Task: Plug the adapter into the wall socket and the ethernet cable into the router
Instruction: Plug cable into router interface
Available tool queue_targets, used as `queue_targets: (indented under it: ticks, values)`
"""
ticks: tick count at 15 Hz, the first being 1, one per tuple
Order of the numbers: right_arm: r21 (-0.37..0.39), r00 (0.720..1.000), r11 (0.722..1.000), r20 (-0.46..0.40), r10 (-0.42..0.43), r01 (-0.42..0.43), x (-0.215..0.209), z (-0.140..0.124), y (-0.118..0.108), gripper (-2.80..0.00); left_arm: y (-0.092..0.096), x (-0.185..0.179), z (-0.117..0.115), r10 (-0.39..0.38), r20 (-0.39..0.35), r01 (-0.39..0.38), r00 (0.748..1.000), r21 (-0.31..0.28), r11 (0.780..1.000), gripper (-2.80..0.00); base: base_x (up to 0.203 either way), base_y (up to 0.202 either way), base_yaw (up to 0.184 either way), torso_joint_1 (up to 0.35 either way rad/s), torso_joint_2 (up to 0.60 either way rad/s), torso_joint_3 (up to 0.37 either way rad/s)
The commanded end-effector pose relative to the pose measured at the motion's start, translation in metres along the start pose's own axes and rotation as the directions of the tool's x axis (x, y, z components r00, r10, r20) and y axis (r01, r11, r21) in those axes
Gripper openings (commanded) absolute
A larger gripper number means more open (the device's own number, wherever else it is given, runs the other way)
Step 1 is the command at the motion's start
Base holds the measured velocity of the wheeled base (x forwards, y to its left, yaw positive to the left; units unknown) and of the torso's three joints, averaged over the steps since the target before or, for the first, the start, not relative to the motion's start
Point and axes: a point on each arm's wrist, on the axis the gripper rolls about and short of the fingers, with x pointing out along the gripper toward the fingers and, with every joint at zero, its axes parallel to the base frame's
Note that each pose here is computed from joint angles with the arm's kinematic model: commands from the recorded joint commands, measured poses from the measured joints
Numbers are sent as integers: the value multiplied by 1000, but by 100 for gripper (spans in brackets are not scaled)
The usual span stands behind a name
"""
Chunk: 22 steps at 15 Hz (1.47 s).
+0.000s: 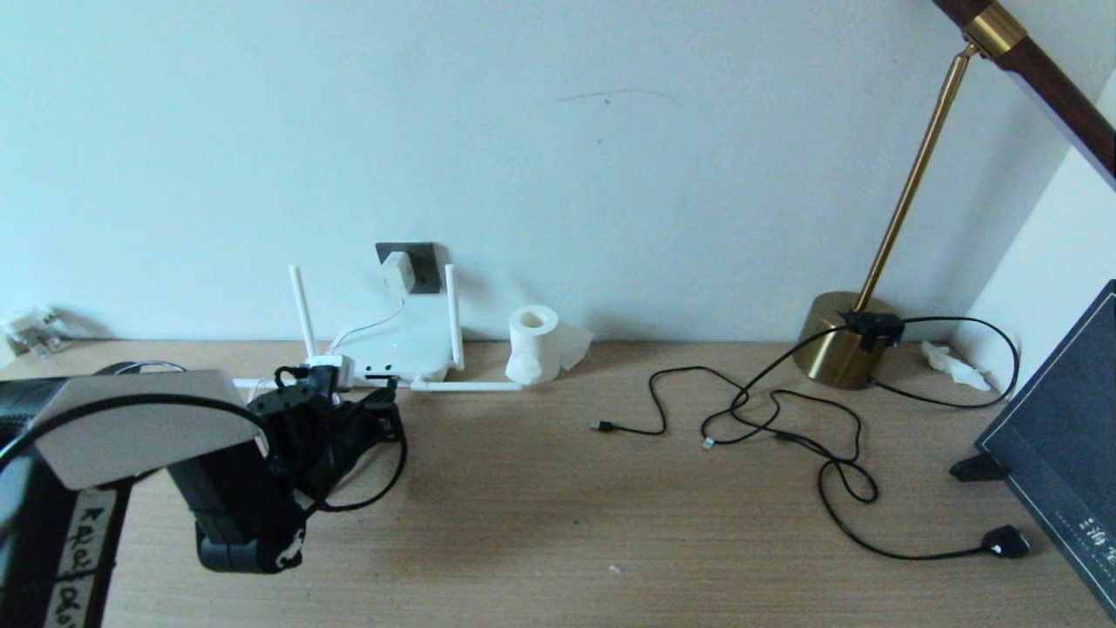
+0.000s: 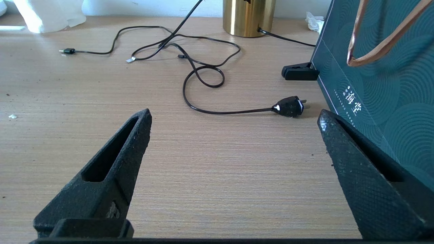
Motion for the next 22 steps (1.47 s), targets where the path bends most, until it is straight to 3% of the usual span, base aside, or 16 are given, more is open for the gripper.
queue_targets:
  ticks: [1,22]
  values:
    - [0,1000,1000,-2,0,0,0,0,0,0,0,0,0,-1,5,1,1000,-1,1000,-280,0,0,0,0,0,0]
    - [0,1000,1000,-1,0,0,0,0,0,0,0,3,2,-1,16,1,1000,1,1000,-280,0,0,0,0,0,0]
